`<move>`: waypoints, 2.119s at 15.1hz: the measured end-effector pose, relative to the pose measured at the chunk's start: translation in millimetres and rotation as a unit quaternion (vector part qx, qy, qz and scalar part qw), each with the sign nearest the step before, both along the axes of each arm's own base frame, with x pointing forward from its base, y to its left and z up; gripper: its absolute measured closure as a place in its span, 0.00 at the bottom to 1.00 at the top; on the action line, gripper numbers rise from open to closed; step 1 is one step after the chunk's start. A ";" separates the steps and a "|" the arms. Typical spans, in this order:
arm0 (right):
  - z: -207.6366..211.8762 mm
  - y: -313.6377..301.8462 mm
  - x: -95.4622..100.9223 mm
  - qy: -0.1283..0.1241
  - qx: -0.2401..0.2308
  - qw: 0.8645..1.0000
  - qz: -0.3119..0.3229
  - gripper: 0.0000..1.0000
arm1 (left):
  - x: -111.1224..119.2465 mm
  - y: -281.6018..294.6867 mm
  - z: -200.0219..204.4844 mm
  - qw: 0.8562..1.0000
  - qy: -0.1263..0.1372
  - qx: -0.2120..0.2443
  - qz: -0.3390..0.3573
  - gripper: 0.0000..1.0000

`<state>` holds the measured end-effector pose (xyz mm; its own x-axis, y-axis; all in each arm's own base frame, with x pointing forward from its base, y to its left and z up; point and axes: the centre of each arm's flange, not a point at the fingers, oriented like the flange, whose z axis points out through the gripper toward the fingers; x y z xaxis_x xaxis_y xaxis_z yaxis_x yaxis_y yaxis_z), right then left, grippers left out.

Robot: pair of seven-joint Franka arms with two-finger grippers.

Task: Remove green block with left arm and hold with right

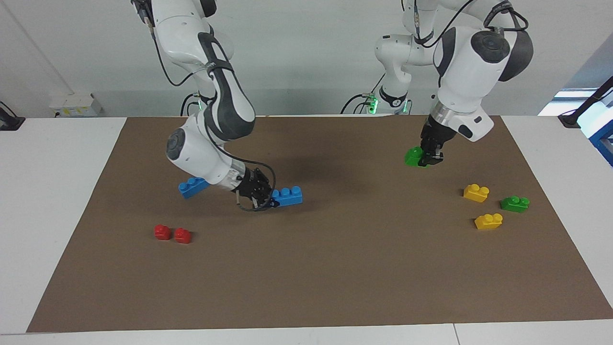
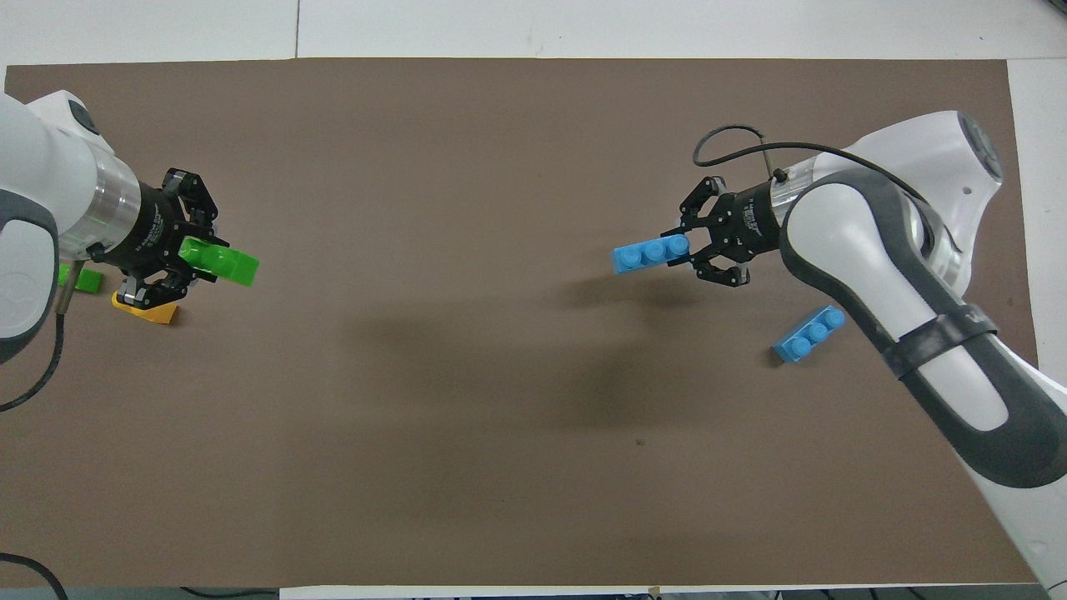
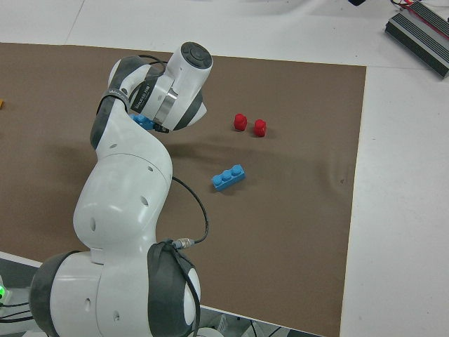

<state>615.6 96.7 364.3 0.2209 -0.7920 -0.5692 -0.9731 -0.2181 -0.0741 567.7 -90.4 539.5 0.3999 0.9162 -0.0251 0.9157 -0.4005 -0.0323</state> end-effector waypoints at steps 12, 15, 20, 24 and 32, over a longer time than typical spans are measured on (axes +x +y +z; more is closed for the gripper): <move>-85.1 -158.9 -22.0 -0.029 0.034 0.996 0.076 0.65 | -3.0 78.1 -85.8 0.990 -0.037 -0.003 -0.136 0.65; -87.6 -156.3 -21.7 -0.028 0.035 0.996 0.079 0.65 | -1.2 80.3 -105.8 0.990 -0.051 -0.001 -0.135 0.65; -101.3 -157.3 -21.1 -0.023 0.036 0.996 0.076 0.65 | 13.7 85.4 -139.3 0.989 -0.067 0.000 -0.133 0.65; -100.8 -157.7 -20.1 -0.023 0.036 0.996 0.076 0.65 | 21.9 86.8 -177.9 0.987 -0.051 0.019 -0.153 0.65; -111.0 -159.3 -12.2 -0.023 0.038 0.996 0.074 0.21 | 30.6 90.7 -203.0 0.990 -0.045 0.024 -0.128 0.65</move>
